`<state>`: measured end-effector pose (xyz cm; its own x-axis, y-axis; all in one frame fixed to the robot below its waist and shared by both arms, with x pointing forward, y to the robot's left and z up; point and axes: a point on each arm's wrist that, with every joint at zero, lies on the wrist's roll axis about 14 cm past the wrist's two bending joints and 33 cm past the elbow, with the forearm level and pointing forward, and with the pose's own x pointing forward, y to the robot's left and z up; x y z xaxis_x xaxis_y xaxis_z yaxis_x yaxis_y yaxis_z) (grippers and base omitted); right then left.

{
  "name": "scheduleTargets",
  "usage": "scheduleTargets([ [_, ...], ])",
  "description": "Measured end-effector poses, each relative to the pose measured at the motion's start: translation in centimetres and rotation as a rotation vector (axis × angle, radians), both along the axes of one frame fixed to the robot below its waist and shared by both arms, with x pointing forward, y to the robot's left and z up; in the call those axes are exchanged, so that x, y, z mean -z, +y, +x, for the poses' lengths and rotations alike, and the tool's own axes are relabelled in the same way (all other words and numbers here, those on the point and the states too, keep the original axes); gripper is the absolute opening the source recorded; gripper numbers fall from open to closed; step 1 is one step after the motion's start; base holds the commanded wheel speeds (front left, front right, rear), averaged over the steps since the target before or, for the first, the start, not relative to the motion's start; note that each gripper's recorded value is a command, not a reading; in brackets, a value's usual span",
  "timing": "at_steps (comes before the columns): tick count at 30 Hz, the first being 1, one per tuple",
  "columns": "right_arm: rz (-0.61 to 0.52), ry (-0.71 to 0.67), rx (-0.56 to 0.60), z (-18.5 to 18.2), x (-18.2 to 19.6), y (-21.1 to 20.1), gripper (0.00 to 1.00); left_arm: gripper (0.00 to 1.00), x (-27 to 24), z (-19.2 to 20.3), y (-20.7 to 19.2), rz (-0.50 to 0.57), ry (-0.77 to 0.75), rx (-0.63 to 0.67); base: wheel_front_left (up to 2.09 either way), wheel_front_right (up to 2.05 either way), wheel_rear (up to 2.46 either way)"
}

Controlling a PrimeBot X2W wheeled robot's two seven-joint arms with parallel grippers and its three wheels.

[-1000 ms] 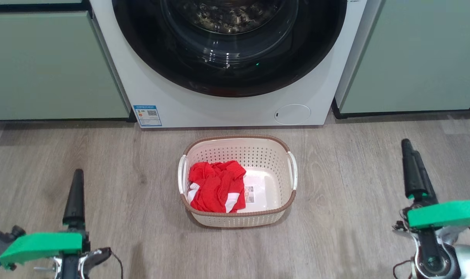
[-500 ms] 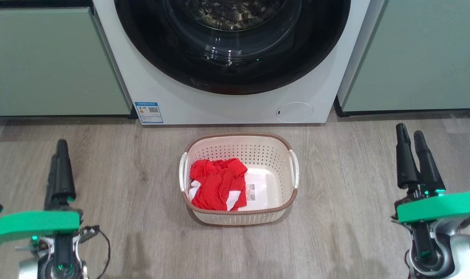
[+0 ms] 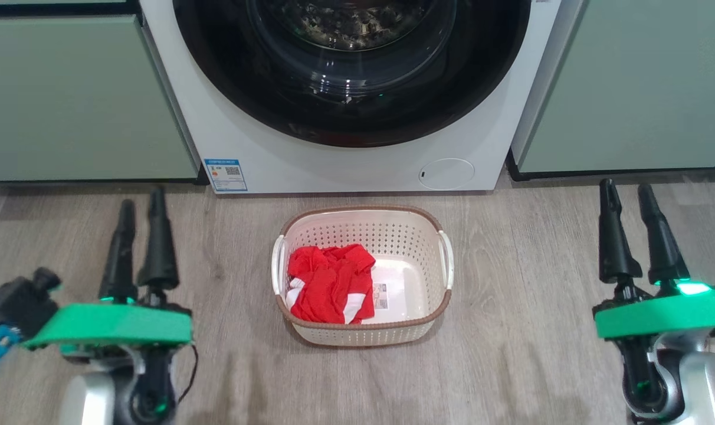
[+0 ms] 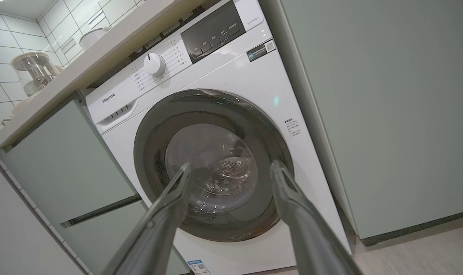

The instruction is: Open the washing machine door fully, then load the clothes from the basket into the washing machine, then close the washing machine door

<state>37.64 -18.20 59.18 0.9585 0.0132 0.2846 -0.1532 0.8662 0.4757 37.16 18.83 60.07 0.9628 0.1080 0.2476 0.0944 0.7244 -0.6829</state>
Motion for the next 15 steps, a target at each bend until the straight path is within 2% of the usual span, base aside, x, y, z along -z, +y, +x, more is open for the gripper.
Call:
scheduleTargets([
  [8, -0.081, 0.027, 0.025, -0.1, 1.2, -0.2, 1.0, 1.0, -0.2, -0.4, -3.6, 0.197, -0.018, 0.054, 0.0, 0.0, 0.0],
  [13, -0.127, 0.031, 0.034, -0.1, 1.4, -0.1, 1.0, 1.0, 1.5, -0.8, -4.4, 0.233, 0.031, 0.06, 0.0, 0.0, 0.0],
  [15, -0.139, 0.039, 0.035, -0.2, 1.8, -0.1, 1.0, 1.0, 2.1, -0.9, -4.7, 0.285, 0.044, 0.062, 0.0, 0.0, 0.0],
])
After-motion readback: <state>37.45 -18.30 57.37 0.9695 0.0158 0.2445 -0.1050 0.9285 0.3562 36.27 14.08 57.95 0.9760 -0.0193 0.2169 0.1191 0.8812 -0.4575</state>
